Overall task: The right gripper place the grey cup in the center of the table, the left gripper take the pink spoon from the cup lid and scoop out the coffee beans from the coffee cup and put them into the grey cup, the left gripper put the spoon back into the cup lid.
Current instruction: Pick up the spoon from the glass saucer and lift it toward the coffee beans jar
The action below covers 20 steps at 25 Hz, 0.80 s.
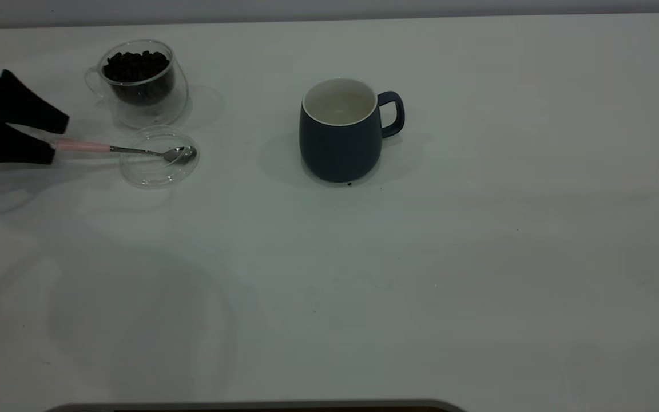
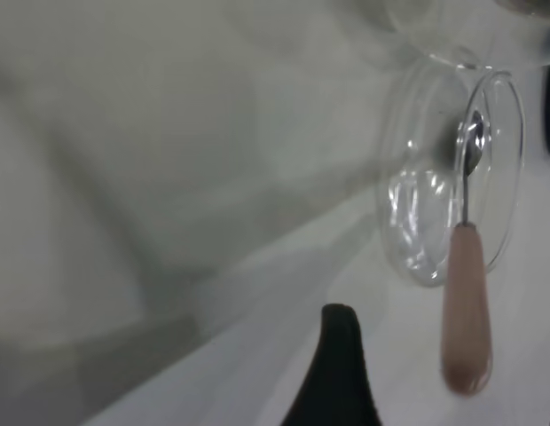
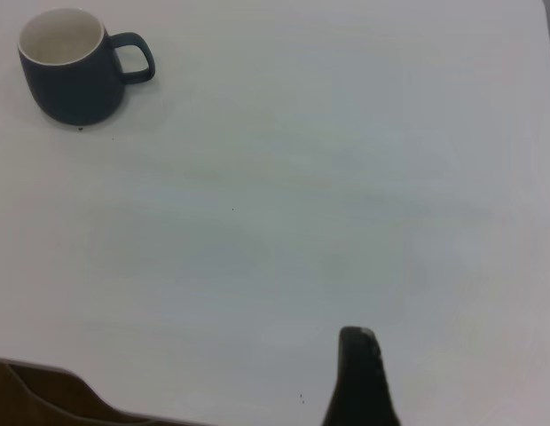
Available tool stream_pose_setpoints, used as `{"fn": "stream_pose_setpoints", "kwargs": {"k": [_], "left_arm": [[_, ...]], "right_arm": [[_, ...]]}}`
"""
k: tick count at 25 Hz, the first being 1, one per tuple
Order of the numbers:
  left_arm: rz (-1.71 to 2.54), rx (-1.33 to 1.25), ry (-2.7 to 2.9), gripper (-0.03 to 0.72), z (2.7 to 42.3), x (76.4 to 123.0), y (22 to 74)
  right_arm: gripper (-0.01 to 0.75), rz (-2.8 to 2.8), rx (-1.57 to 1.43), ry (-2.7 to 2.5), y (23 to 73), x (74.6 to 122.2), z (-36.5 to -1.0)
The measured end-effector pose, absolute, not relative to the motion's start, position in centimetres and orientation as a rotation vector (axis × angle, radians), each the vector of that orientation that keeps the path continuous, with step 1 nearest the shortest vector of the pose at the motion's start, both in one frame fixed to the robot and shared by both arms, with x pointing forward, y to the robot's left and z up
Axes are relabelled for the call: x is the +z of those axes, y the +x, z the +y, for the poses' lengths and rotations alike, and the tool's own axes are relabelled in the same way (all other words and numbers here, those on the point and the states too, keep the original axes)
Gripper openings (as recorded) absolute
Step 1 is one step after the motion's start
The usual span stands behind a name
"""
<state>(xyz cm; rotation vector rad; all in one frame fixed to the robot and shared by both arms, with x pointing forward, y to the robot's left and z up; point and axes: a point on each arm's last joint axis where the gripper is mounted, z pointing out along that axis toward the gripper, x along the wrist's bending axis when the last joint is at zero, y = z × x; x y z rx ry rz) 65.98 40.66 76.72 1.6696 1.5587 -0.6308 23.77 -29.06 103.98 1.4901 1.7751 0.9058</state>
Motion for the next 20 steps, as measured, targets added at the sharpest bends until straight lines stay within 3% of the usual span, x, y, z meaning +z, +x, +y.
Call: {"fn": "stream_pose_setpoints", "kwargs": {"k": [11,14,20], "left_arm": [[1.519,-0.649,1.697,0.695,38.1,76.3,66.7],[1.536,-0.661,1.682,0.634,38.1,76.2,66.7],[1.552,-0.683,1.666,0.438,38.0,76.2,66.6]], "right_arm": [[0.591,1.776,0.909,1.491,23.8,104.0,-29.0],[0.591,1.776,0.909,1.491,23.8,104.0,-29.0],[0.591,1.776,0.910,1.491,23.8,104.0,-29.0]]}}
